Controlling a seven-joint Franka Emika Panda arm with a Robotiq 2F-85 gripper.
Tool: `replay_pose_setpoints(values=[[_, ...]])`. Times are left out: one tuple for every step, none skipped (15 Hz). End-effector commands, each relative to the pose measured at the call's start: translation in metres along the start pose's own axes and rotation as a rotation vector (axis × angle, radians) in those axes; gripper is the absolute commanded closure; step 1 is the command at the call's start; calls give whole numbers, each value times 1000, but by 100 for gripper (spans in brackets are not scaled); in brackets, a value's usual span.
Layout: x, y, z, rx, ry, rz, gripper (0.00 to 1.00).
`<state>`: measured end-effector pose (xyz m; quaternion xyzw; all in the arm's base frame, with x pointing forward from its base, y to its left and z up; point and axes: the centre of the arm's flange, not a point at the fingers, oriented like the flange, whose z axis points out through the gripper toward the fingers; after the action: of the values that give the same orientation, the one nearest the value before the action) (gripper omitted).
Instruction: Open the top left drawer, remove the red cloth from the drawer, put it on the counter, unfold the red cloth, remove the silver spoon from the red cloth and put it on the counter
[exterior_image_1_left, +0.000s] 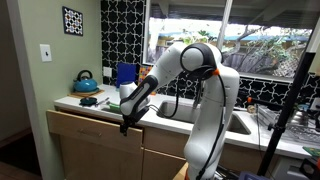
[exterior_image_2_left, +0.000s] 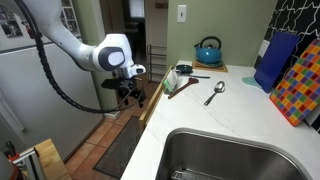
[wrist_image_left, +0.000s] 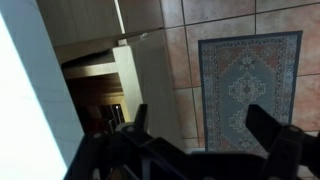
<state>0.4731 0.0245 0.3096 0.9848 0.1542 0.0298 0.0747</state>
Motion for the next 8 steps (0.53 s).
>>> replay_pose_setpoints(values=[[14, 13, 18, -40, 14, 24, 0], [16, 15, 20, -50, 23, 24, 0], [17, 16, 23, -62, 23, 20, 0], [19, 17, 26, -68, 25, 19, 0], [21, 18, 30, -83, 21, 19, 0], [22, 19, 33, -86, 18, 17, 0], [22, 20, 36, -90, 14, 19, 0], [23, 20, 40, -83, 9, 21, 0]])
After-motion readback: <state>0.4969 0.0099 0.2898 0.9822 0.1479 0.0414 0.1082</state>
